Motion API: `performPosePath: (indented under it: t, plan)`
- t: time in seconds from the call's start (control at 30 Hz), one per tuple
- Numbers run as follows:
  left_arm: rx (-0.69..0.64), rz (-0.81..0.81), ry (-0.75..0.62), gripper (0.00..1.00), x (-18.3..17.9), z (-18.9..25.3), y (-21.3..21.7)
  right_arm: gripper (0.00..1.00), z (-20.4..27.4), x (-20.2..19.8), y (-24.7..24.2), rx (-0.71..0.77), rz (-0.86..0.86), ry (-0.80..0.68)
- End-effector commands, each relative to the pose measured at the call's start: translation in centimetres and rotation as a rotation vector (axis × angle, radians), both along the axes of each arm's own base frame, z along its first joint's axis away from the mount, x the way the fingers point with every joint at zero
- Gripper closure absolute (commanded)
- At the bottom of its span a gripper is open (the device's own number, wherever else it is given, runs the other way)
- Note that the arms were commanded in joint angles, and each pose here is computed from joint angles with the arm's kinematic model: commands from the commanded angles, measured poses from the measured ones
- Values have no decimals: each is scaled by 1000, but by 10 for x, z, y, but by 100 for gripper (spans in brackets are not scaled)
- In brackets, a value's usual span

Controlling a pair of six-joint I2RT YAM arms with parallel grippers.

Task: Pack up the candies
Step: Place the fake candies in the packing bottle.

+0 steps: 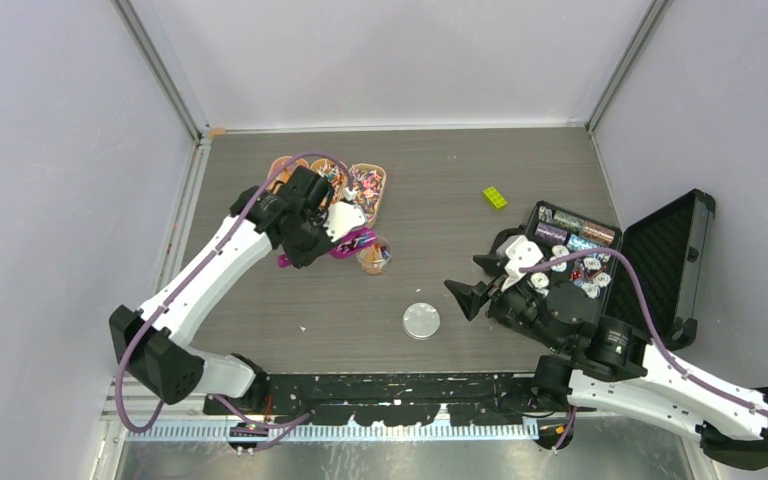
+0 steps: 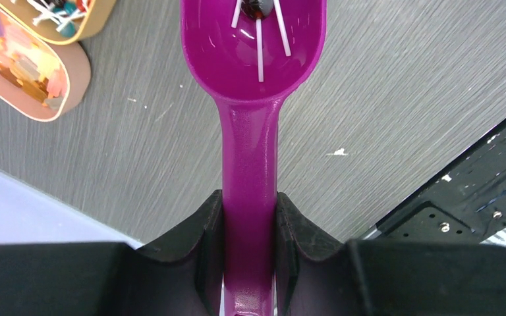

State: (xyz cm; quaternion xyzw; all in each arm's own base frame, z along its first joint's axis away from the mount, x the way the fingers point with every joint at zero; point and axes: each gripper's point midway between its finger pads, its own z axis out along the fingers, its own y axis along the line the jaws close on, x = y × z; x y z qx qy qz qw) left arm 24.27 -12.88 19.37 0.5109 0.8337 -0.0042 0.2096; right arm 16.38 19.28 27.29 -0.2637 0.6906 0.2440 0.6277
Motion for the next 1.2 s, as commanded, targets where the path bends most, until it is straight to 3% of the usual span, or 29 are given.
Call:
performPosePath:
  t: [0.0, 0.67, 1.17]
  plan:
    - [118, 3, 2, 100, 1, -1, 12, 26, 27, -1, -10, 52, -20, -41]
    - [322, -13, 104, 100, 0, -15, 1, 26, 29, -3, -20, 85, -36, -57]
    - [354, -15, 72, 100, 9, -6, -6, 26, 25, 0, -21, 65, -45, -74]
